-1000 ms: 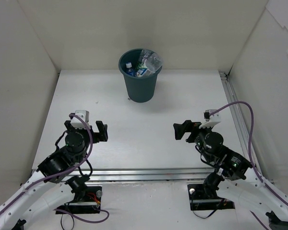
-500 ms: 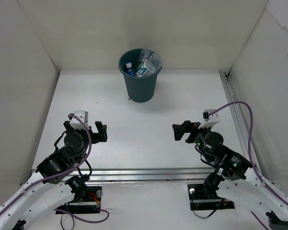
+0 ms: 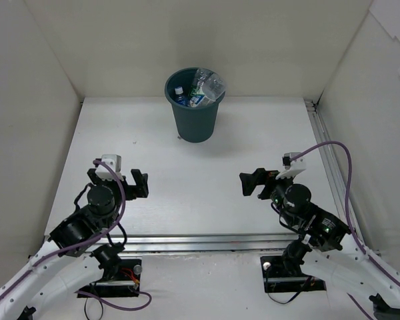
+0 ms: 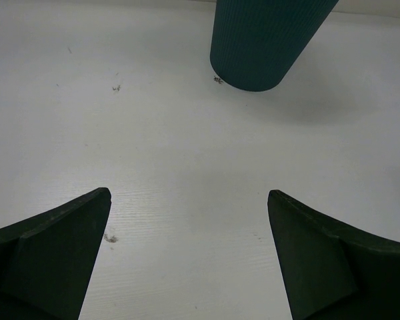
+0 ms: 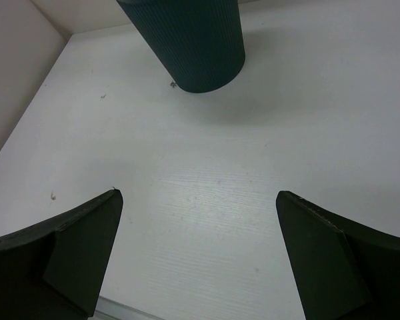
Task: Put the plastic bottles in the bin
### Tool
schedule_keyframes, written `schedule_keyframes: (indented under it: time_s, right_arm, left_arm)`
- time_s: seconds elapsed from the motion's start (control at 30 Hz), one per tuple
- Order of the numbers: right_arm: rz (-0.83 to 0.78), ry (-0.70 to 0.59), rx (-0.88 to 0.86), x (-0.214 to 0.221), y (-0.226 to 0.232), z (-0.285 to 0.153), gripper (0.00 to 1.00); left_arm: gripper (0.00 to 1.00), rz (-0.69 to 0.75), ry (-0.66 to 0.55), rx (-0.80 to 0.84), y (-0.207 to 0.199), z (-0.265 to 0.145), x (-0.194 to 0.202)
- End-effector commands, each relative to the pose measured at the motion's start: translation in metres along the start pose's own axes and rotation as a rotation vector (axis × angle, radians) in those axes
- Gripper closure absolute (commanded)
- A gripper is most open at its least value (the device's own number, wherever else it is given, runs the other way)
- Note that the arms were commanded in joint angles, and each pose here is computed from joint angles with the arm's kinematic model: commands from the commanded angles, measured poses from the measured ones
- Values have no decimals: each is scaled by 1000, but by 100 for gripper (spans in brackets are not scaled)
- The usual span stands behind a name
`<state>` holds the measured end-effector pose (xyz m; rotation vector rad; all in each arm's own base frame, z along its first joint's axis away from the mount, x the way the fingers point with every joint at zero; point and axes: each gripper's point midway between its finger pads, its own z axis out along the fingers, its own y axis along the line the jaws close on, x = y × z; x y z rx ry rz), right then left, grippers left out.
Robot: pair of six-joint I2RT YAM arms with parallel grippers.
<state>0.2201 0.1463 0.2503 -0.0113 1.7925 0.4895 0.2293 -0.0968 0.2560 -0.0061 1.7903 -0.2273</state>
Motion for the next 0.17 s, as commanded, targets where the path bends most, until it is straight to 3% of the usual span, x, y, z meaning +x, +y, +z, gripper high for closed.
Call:
schedule_keyframes:
  time_s: [0.0, 0.13]
  right_arm:
    - [11, -46, -16, -15, 6, 0, 2]
    - [0, -48, -15, -17, 7, 1, 2]
  left_arm:
    - [0, -10, -40, 26, -10, 4, -15]
    - [0, -10, -45, 27, -10, 3, -17]
